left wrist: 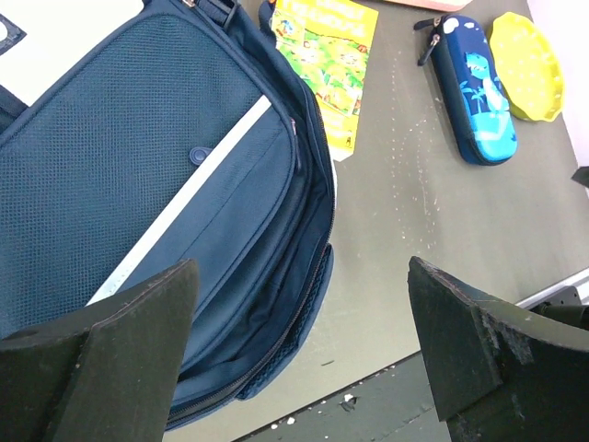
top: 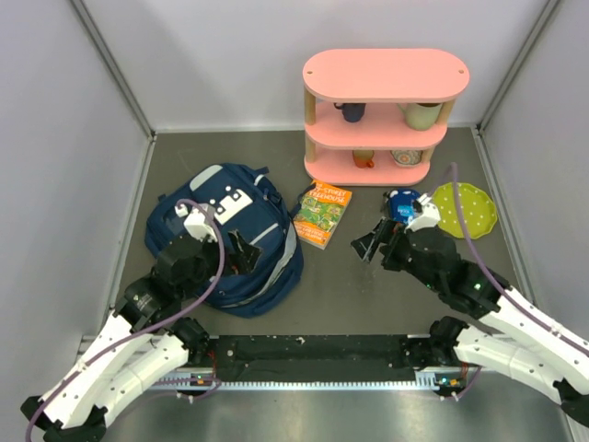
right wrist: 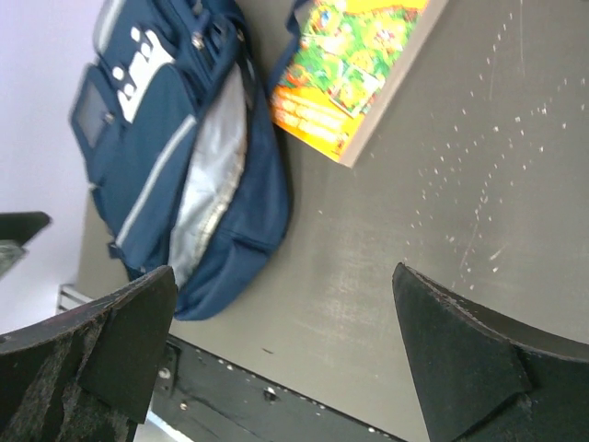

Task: Pack the student bag
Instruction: Adjust the book at the center of the board.

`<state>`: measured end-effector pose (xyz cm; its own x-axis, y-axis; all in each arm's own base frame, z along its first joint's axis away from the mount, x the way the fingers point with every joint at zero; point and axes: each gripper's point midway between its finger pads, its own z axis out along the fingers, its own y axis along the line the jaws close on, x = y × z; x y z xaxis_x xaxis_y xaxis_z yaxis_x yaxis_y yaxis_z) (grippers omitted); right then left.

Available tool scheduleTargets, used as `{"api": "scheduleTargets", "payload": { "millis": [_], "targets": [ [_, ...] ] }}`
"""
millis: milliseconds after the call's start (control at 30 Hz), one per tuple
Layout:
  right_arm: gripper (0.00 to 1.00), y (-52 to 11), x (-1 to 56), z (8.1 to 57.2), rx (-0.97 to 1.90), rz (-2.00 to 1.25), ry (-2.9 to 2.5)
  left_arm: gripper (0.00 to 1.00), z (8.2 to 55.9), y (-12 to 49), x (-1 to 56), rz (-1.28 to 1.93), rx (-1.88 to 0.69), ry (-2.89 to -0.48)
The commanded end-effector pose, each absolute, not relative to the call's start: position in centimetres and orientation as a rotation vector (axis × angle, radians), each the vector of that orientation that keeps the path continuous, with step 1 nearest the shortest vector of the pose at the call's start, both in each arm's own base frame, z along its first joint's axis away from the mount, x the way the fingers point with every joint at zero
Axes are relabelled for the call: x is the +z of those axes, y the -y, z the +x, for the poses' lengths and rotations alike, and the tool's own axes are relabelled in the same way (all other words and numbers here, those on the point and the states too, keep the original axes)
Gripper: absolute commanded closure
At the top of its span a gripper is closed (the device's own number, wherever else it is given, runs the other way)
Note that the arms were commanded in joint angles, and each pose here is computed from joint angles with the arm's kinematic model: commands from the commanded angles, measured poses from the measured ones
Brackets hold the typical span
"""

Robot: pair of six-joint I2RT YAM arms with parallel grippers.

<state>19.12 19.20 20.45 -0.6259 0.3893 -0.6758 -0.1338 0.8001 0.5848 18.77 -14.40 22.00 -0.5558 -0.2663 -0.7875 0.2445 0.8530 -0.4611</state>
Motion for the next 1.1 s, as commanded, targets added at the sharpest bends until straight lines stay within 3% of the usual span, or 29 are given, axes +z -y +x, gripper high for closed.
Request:
{"api": "scheduleTargets", "payload": {
  "millis": [0,333,467,700,933,1067],
  "targets": [
    [0.01,-17.7,25.5,19.7,0.788,0.235,-1.978,0.01,19.4,14.6,24.9,-0.071,-0.731,-1.949],
    [0.01,-18.9,25.3,21.6,0.747,0.265,-1.981,0.01,19.2,13.1,26.0,-0.158,-0.708,-1.913],
    [0.01,-19.4,24.8,24.0,0.609,0.263,-1.997,0.01,19.3,12.7,27.1,-0.178,-0.701,-1.883],
    [0.01,-20.6,23.0,26.4,0.533,0.221,-2.073,0.01,22.3,12.7,28.2,-0.144,-0.537,-1.906],
    [0.01,-19.1,18.6,27.4,0.574,0.343,-2.15,0.01,26.5,19.8,30.0,0.035,-0.697,-1.897],
    [0.01,-18.9,16.3,27.8,0.632,0.378,-2.17,0.01,31.3,24.2,28.9,0.115,-0.686,-1.939]
  ]
}}
